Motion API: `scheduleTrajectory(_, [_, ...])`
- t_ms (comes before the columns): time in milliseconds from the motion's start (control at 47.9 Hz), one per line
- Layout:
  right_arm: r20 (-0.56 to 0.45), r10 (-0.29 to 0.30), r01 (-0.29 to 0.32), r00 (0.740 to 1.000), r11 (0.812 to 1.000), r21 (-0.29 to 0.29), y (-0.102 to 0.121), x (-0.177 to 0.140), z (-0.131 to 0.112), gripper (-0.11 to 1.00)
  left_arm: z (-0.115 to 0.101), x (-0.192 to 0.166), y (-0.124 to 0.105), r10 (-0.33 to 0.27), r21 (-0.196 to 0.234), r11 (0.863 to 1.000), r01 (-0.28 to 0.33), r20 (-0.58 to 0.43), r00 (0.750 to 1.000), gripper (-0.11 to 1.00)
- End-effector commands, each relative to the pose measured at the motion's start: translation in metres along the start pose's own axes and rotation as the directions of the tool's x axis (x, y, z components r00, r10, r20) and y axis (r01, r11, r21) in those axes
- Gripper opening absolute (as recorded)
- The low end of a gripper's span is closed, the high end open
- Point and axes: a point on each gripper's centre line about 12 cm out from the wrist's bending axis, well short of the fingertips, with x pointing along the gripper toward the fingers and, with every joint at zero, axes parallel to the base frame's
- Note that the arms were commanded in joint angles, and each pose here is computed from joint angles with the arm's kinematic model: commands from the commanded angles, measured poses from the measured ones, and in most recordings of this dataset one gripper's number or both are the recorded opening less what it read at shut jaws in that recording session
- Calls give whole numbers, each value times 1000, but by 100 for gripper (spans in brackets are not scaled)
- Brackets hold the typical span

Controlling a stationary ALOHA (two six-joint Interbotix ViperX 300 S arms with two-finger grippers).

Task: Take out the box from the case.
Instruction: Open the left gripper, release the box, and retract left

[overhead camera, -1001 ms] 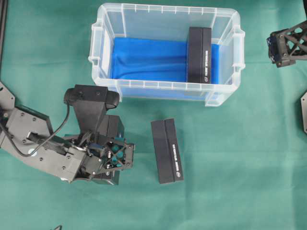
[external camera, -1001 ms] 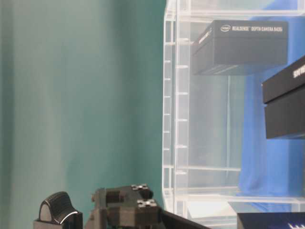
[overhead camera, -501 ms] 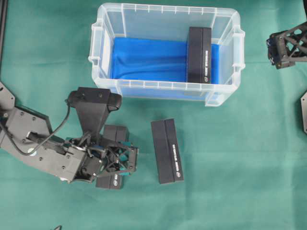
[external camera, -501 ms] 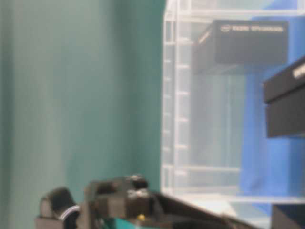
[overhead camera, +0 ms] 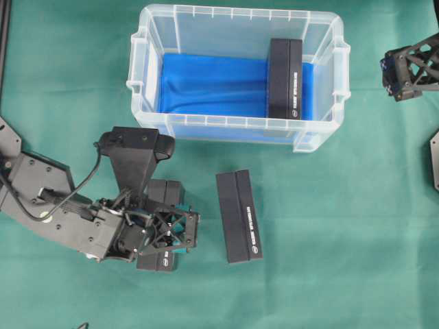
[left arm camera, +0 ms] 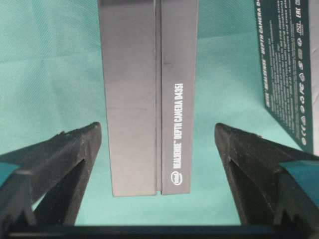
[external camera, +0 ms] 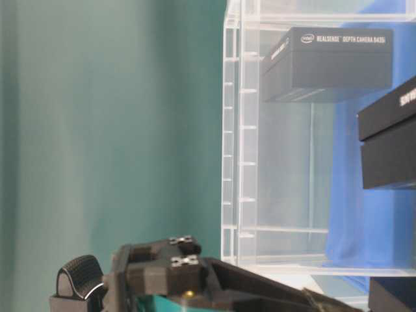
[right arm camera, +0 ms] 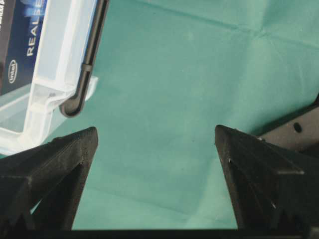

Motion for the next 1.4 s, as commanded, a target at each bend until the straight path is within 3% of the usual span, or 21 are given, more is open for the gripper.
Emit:
scheduleTrajectory(0, [4, 10, -10, 1000, 1000, -1, 1, -3, 1, 92, 3, -15, -3, -40, -14, 999, 40, -12, 999, 98])
scheduleTrajectory(459, [6, 11, -11, 1000, 1000, -7, 1, -4, 1, 92, 19, -61, -7, -99, -56, 994, 98, -18, 995, 98])
scheduleTrajectory(772, [6, 11, -11, 1000, 1000, -6, 1, -4, 1, 92, 29, -111, -10, -111, -45, 993, 110, -6, 994, 97])
scheduleTrajectory(918, [5, 8, -8, 1000, 1000, -3, 1, -3, 1, 92, 31, -111, -7, -84, -28, 996, 84, 3, 996, 97])
scheduleTrajectory(1377, [4, 4, -4, 1000, 1000, -3, 0, -3, 1, 92, 27, -117, 1, -85, -12, 996, 85, -1, 996, 97])
